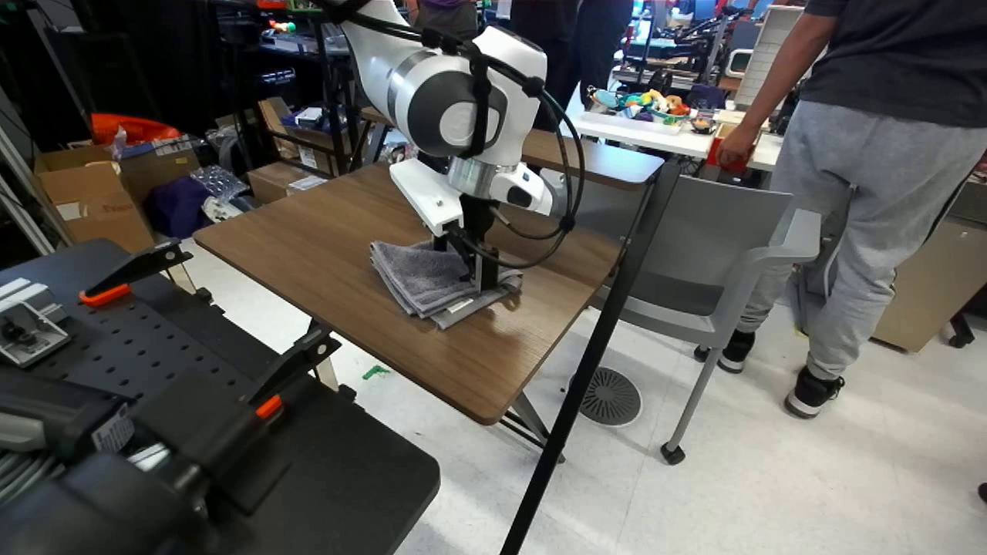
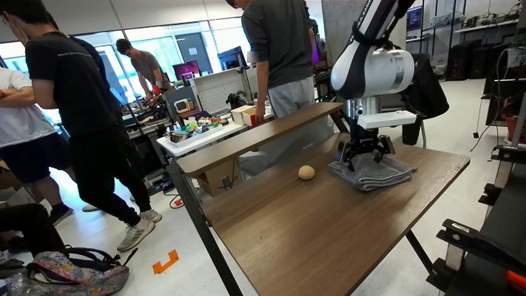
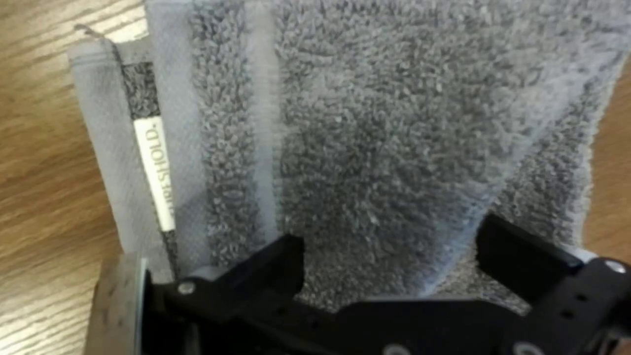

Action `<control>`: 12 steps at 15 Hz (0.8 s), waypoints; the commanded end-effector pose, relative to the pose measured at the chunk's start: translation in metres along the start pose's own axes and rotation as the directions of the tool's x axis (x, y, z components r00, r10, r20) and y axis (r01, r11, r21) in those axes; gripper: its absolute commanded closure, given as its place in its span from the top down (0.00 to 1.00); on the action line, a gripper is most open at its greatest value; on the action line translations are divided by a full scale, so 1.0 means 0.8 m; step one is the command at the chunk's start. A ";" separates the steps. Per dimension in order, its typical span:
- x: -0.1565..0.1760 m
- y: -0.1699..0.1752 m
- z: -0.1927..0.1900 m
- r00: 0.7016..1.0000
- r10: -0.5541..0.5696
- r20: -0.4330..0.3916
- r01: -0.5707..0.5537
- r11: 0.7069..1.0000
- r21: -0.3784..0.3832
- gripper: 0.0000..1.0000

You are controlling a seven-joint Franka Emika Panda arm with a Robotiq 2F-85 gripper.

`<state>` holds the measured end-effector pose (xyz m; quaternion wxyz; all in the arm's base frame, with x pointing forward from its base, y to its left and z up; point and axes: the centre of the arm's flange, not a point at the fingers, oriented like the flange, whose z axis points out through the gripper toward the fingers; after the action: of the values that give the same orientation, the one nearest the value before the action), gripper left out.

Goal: Move the brown plushie to the left, then use the towel to wipe the table

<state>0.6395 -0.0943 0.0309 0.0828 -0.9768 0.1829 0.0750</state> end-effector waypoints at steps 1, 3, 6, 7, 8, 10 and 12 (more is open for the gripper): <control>0.000 0.000 0.000 1.000 0.000 0.000 0.000 1.000 0.000 1.00; 0.028 0.014 0.020 0.997 0.022 -0.069 -0.024 0.999 -0.035 1.00; 0.094 0.056 0.044 0.976 0.133 -0.170 -0.142 0.989 -0.044 1.00; 0.108 0.067 0.040 0.964 0.180 -0.195 -0.192 0.980 -0.048 1.00; 0.124 0.080 0.033 0.950 0.212 -0.229 -0.227 0.973 -0.043 1.00; 0.154 0.103 0.023 0.923 0.270 -0.276 -0.287 0.958 -0.023 1.00; 0.177 0.113 0.025 0.912 0.297 -0.283 -0.305 0.952 0.015 1.00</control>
<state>0.6922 -0.1909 0.0268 0.0265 -0.9487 0.3136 -0.0289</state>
